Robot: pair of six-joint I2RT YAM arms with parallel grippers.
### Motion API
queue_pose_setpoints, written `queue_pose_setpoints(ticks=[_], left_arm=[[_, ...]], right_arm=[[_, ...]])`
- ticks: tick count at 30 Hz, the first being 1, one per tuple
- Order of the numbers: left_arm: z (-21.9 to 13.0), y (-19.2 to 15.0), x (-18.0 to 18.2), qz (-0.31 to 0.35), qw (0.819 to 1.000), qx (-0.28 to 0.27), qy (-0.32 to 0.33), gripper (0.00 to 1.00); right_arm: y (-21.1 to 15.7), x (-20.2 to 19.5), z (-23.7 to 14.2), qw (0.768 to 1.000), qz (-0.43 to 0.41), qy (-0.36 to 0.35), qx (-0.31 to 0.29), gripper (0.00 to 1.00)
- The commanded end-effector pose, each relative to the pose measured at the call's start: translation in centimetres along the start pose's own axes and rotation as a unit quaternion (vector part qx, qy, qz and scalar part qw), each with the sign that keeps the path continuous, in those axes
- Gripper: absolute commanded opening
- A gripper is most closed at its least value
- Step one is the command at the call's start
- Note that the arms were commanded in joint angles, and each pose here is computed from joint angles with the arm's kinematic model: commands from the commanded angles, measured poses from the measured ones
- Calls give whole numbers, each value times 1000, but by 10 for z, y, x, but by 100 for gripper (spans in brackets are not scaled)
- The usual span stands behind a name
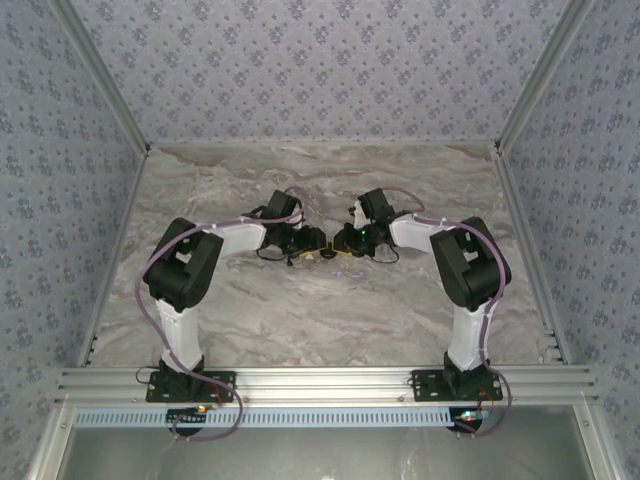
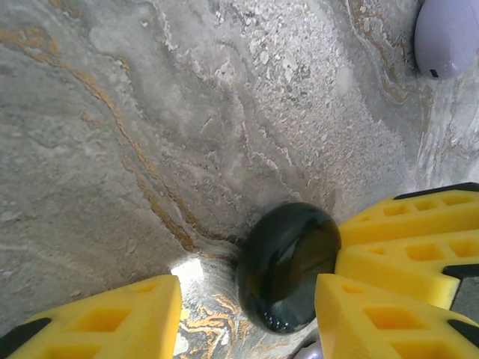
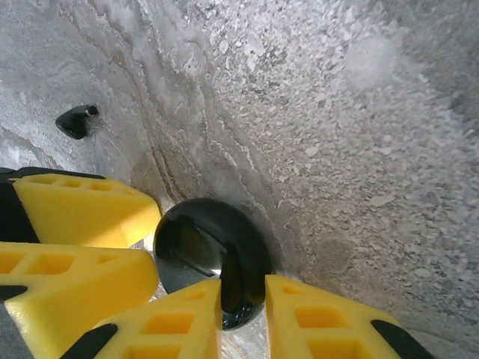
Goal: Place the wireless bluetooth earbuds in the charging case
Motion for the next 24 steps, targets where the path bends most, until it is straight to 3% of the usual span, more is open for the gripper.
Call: queue_pose_setpoints(ticks=[1, 13, 24], left_arm=[[7, -4, -1, -9, 1000, 6, -20, 51], [22, -10, 3, -30, 999, 18, -39, 49], [25, -14, -5, -34, 997, 25, -57, 38]], right_arm=[[-8, -21, 7, 999, 22, -28, 12, 19], [-10, -27, 9, 999, 28, -27, 17, 18], [-9, -24, 9, 999, 25, -19, 19, 17]])
Point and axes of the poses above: each hand's point on the last joint's axis, 136 mm out from that joint toward the fingers, its own z axis out along the fingers, its own x axis along the line the jaws close on, y = z × x, the point moved 2 cm from there along -z, back along the fingers, and after that the axes turned 9 degrees about z, right-handed, at the moved point
